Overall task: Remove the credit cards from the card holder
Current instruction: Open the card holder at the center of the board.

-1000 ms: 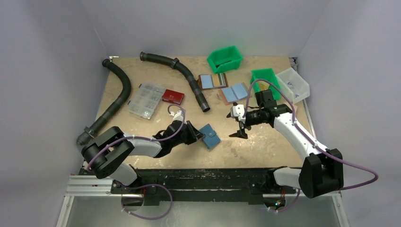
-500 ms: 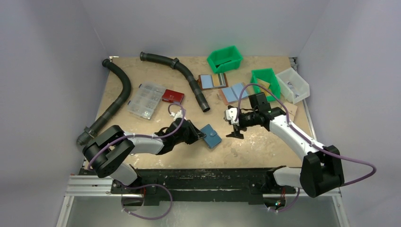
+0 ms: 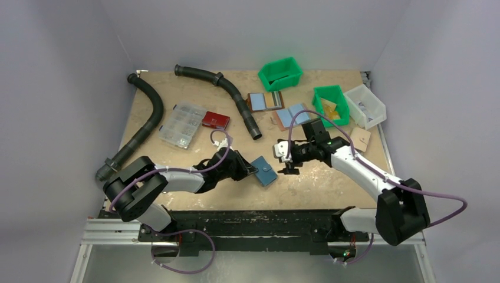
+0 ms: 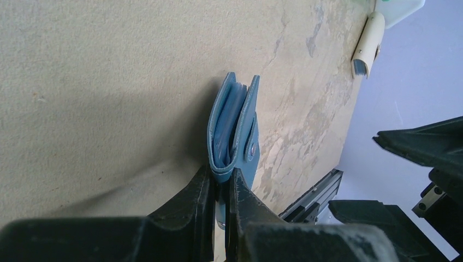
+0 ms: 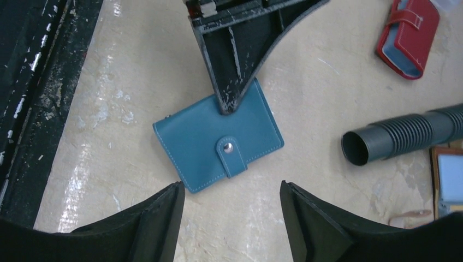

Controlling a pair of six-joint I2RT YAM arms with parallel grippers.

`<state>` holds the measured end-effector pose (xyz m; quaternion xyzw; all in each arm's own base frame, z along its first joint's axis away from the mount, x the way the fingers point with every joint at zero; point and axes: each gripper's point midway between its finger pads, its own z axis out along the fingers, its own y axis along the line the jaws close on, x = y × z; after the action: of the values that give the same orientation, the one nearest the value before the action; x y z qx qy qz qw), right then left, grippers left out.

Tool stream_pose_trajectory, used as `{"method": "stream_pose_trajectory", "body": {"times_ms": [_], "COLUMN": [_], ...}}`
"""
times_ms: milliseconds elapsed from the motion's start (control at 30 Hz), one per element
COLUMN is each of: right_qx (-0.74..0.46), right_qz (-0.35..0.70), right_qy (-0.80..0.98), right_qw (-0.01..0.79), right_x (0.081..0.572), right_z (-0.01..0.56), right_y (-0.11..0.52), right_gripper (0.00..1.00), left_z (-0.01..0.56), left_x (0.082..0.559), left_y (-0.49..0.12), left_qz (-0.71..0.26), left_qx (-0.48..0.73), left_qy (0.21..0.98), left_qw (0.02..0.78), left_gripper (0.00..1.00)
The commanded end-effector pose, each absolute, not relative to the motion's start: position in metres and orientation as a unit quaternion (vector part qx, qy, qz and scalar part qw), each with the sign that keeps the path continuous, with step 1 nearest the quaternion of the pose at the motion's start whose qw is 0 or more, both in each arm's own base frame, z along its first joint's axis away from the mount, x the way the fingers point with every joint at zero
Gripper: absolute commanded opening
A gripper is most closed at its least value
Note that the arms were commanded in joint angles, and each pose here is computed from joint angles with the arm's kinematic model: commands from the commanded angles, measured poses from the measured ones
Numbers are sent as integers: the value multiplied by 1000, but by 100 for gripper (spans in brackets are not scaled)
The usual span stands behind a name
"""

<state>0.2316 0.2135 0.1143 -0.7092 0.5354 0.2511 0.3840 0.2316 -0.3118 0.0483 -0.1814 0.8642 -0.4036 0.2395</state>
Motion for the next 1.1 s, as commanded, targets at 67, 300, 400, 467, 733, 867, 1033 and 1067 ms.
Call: {"method": "stream_pose_trajectory", "body": {"times_ms": [67, 300, 400, 467, 733, 867, 1033, 1067], "right_qx": [-722, -748, -752, -753, -759, -763, -771, -773], "right_qz": [237, 204, 184, 177, 146, 142, 139, 138], "right_qy": [531, 530, 535, 538, 548, 548, 550, 550], "right_qw": [375, 344, 337, 335, 318, 312, 289, 283], "right_x": [230, 226, 229, 231, 237, 236, 233, 232], "right_z": [98, 69, 61, 58, 44, 39, 29, 26], "right_y": [234, 250, 251, 251, 245, 245, 242, 241], "right_gripper": [67, 60, 58, 58, 53, 51, 46, 44], "left_z": [60, 64, 62, 62, 62, 62, 64, 64], "left_x": [228, 227, 225, 223, 221, 220, 218, 218], "left_y": [-327, -336, -338, -339, -339, -339, -341, -341], "left_qz": [-431, -452, -456, -459, -467, -471, -478, -479], "left_qx": [-173, -170, -167, -167, -164, -162, -153, -151], "left_qy": [855, 847, 846, 845, 842, 840, 838, 838], "left_qw": [232, 223, 219, 216, 216, 215, 214, 213], "left_gripper": [0, 0, 0, 0, 0, 0, 0, 0]}}
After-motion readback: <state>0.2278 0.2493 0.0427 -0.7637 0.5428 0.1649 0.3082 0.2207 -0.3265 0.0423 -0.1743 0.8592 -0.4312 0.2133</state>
